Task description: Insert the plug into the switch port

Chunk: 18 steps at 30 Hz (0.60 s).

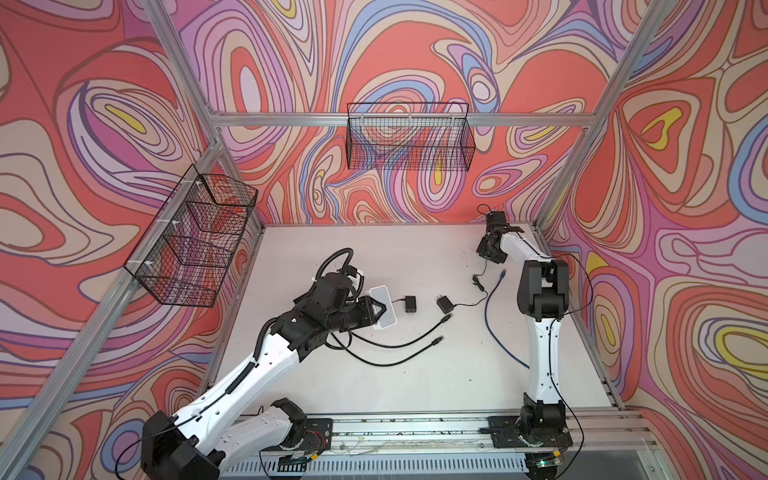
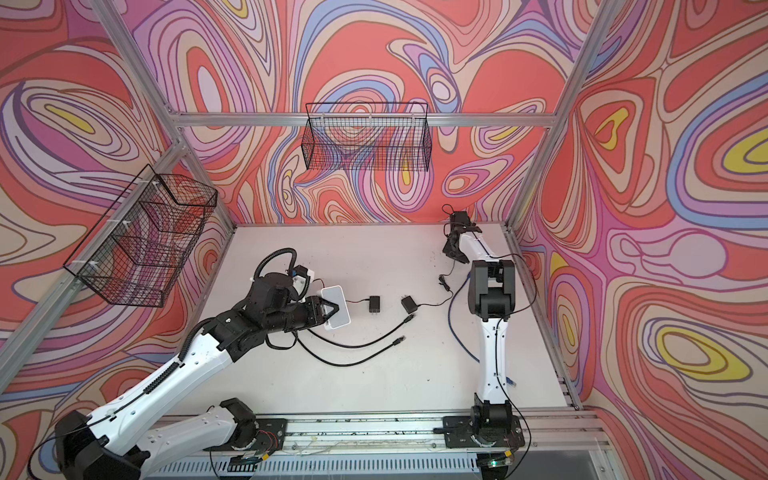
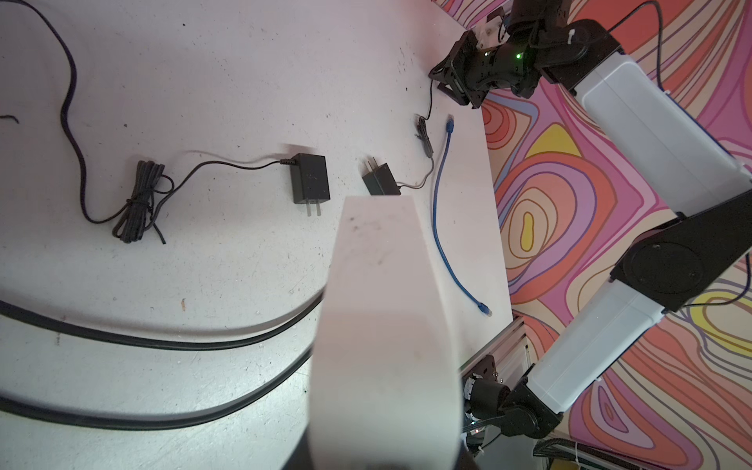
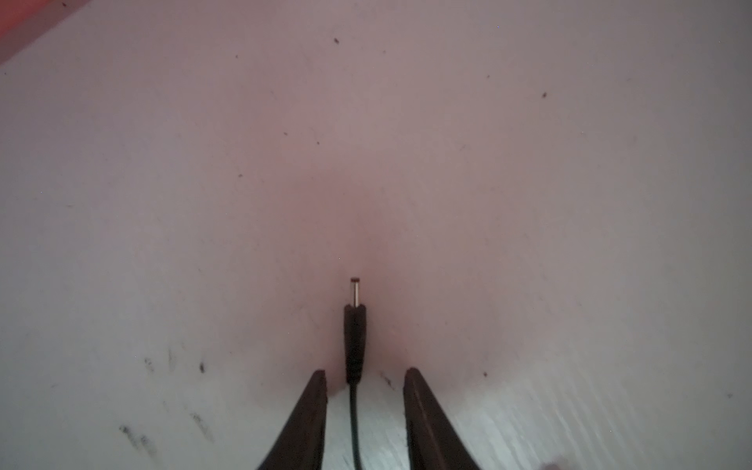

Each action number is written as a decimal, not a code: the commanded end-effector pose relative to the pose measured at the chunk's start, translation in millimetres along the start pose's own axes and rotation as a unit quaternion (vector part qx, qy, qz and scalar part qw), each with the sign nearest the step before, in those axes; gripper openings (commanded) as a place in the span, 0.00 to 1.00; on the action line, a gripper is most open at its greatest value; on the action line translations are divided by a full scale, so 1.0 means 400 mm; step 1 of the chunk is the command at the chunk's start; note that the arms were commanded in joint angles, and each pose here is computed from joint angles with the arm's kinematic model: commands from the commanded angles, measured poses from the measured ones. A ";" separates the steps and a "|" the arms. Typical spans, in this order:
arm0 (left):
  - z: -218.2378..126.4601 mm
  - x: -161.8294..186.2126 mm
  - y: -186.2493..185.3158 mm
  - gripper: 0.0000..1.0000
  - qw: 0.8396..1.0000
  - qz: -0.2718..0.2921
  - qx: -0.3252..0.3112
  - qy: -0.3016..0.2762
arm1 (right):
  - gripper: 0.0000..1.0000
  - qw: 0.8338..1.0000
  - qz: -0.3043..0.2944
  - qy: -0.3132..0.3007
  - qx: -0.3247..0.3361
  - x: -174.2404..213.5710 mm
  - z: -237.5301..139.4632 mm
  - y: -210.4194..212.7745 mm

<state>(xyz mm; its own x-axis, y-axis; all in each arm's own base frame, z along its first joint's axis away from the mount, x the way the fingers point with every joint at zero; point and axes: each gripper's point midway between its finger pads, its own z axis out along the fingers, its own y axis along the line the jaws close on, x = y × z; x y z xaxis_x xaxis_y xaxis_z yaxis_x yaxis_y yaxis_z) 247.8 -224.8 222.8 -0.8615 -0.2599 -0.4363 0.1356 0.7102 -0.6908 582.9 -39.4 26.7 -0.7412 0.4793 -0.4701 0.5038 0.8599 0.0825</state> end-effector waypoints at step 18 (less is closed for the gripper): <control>-0.015 -0.029 -0.038 0.14 0.999 0.019 0.020 -0.017 | 0.11 0.998 -0.021 0.060 0.009 0.073 0.082 -0.027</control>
<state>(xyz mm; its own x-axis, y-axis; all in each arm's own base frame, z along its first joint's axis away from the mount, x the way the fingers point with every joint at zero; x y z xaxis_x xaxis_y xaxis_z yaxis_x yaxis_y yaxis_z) 247.6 -225.2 222.8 -0.8622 -0.2560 -0.4371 0.1391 0.7102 -0.6902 587.2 -41.4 25.1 -0.7518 0.4717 -0.4607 0.4884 0.8678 0.0916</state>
